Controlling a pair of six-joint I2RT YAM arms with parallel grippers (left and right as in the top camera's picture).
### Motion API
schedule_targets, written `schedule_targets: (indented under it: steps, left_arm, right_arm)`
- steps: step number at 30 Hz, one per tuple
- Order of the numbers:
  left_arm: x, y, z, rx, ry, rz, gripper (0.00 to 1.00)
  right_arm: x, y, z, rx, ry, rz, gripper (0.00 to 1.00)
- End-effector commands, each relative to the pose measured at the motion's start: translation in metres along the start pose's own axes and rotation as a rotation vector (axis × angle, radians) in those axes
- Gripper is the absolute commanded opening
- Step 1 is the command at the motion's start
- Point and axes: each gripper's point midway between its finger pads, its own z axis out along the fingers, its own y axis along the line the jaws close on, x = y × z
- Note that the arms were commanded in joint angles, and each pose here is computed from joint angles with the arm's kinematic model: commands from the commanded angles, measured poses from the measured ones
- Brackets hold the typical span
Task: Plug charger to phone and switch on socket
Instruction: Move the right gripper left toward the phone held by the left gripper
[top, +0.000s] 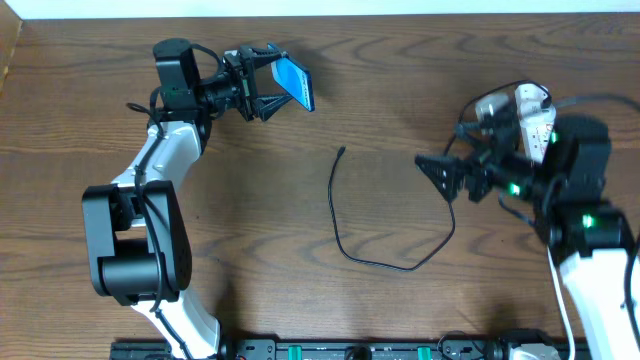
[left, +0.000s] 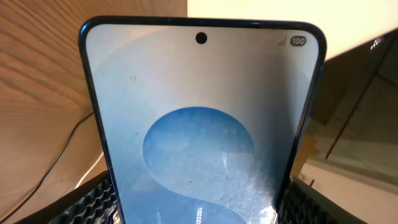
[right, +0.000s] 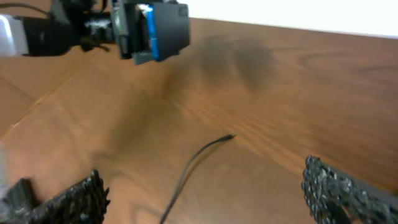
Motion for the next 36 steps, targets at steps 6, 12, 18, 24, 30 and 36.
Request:
schedule_targets:
  steps: [6, 12, 18, 24, 30, 36]
  left_arm:
    - [0.002, -0.004, 0.009, 0.0, -0.007, -0.003, 0.51]
    - [0.009, -0.002, 0.012, -0.007, 0.021, 0.0, 0.51]
    - [0.022, 0.001, 0.024, -0.024, 0.06, 0.005, 0.51]
    - [0.035, 0.006, 0.037, -0.042, 0.094, 0.012, 0.51]
    - [0.05, 0.011, 0.047, -0.061, 0.145, 0.017, 0.51]
    - [0.057, 0.012, 0.048, -0.067, 0.178, 0.017, 0.51]
  right_arm:
    - [-0.043, 0.047, 0.04, -0.218, 0.041, -0.06, 0.99]
    - [-0.056, 0.063, 0.07, -0.271, -0.003, -0.104, 0.99]
    - [-0.055, 0.03, 0.113, -0.027, -0.006, 0.102, 0.99]
    - [-0.035, 0.02, 0.144, 0.2, 0.039, 0.07, 0.98]
    - [-0.026, 0.02, 0.162, 0.222, 0.08, 0.025, 0.88]
    - [-0.029, 0.012, 0.163, 0.264, 0.065, 0.008, 0.74]
